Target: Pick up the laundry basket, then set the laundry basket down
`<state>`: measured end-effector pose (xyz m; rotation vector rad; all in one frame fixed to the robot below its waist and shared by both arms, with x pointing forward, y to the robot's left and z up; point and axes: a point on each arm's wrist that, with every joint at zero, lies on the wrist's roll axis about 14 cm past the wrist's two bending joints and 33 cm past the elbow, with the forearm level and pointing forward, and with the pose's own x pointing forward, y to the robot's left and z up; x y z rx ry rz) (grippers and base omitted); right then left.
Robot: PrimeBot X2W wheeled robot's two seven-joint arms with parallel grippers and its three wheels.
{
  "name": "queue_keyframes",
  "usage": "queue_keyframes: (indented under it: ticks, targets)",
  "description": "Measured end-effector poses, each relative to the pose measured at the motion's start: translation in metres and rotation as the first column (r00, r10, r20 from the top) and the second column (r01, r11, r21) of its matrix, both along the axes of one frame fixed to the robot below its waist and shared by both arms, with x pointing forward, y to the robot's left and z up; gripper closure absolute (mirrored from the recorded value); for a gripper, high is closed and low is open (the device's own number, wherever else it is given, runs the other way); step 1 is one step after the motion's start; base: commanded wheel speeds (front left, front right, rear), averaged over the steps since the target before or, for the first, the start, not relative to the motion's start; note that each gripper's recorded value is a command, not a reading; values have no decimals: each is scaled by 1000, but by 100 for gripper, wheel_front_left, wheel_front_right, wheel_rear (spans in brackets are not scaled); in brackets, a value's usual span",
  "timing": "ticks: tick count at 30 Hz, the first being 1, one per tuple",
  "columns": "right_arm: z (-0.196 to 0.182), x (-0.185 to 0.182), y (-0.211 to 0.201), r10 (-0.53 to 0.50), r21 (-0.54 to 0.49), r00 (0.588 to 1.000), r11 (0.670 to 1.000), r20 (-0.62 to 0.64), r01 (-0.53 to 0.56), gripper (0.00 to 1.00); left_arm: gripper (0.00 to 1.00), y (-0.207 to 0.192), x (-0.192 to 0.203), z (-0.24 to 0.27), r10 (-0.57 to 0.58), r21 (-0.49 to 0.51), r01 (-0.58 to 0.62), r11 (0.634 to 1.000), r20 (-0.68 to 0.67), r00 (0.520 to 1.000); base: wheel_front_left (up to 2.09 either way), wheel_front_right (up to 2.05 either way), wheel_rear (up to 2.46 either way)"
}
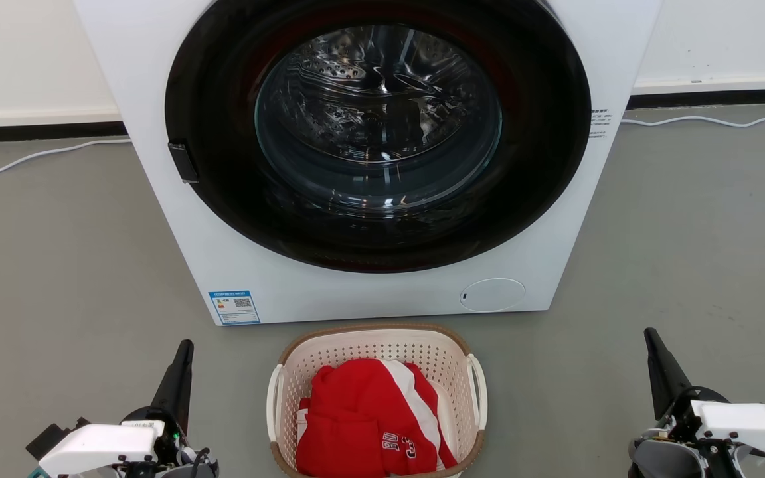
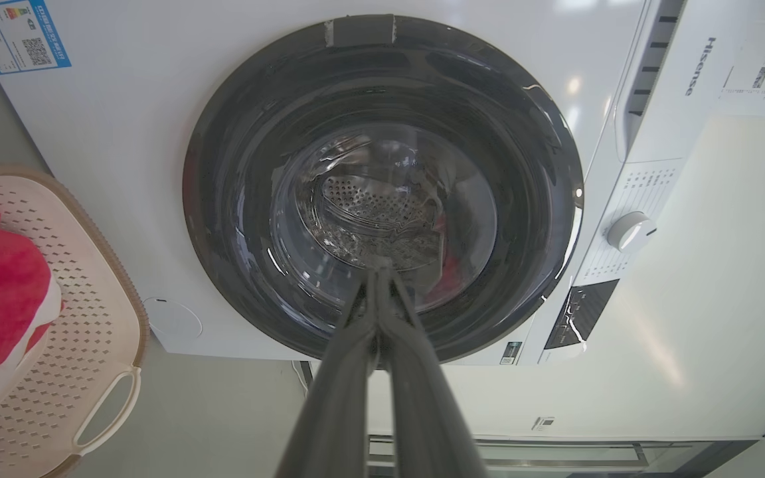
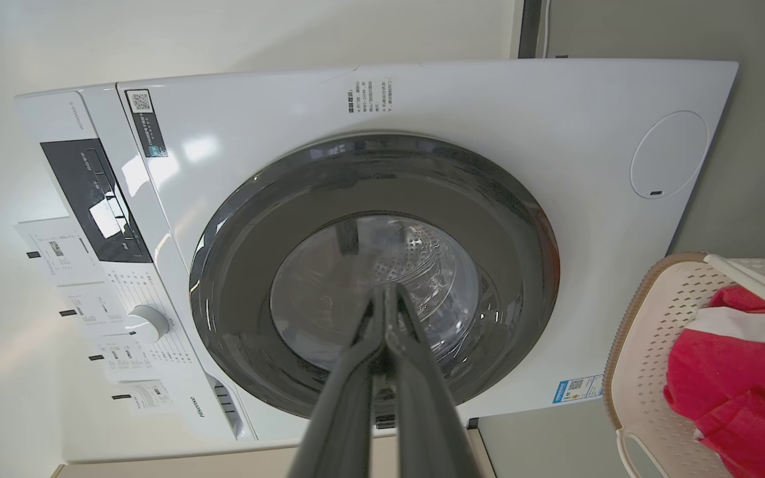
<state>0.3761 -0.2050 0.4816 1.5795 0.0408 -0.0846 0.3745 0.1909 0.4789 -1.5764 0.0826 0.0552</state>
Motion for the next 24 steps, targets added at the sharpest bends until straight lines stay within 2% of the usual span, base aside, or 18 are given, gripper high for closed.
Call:
queue_keyframes:
  ticks: [24]
  targets:
    - [0, 0, 0, 0, 0, 1000, 1000, 0, 0, 100, 100, 0, 0, 0, 0, 0, 0, 1000, 0, 1000, 0, 0, 0]
